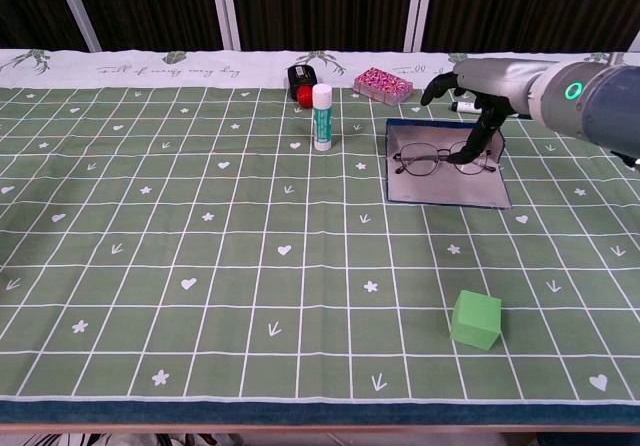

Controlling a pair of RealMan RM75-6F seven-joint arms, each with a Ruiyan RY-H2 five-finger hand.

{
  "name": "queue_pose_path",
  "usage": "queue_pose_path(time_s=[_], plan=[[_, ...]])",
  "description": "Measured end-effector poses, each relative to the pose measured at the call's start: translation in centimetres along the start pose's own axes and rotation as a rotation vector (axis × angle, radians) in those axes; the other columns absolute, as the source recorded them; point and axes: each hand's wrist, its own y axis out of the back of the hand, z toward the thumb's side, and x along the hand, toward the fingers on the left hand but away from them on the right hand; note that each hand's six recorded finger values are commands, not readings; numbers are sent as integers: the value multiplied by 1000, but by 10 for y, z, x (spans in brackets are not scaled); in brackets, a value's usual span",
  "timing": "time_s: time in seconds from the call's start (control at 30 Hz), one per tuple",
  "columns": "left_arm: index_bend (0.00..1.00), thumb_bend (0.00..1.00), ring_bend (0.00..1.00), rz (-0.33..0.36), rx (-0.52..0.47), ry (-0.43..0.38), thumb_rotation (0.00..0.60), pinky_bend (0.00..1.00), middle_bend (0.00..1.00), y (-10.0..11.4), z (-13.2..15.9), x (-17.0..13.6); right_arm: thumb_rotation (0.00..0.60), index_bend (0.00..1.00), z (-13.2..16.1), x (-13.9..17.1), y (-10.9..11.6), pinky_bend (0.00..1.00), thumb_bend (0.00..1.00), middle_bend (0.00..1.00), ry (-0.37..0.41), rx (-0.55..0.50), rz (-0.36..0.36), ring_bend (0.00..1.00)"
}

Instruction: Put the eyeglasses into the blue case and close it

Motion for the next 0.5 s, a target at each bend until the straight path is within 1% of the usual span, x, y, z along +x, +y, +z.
queue_pose_path(time_s=[0.03, 0.07, 0.1, 0.2, 0.3, 0.4, 0.5], plan=[[160, 314, 0, -1, 0, 0, 600, 0, 0, 0, 0, 0, 600, 164, 0, 5, -1, 189, 318, 236, 5, 2, -3, 239], [160, 314, 0, -1, 0, -1, 600, 0, 0, 0, 0, 0, 600, 164, 0, 10, -3, 220, 318, 280, 11, 6, -5, 289], [160, 314, 0, 0, 0, -1, 600, 0, 0, 0, 1, 0, 600, 164, -1, 13, -5, 276, 318, 327, 13, 9, -3, 349], [160, 313, 0, 0, -1, -3, 600, 0, 0, 0, 1, -1, 600, 163, -4, 19, -9, 427, 318, 441, 11, 33, 5, 480], [160, 314, 0, 0, -3, -4, 600, 0, 0, 0, 1, -1, 600, 162, -7, 21, -13, 511, 317, 524, 2, 67, 12, 559], [160, 314, 0, 1, -3, -4, 600, 0, 0, 0, 2, -1, 600, 162, -10, 22, -19, 597, 317, 583, -13, 80, 31, 627], [160, 314, 0, -1, -2, -4, 600, 0, 0, 0, 1, -1, 600, 162, -12, 21, -24, 651, 329, 632, -28, 96, 51, 678]])
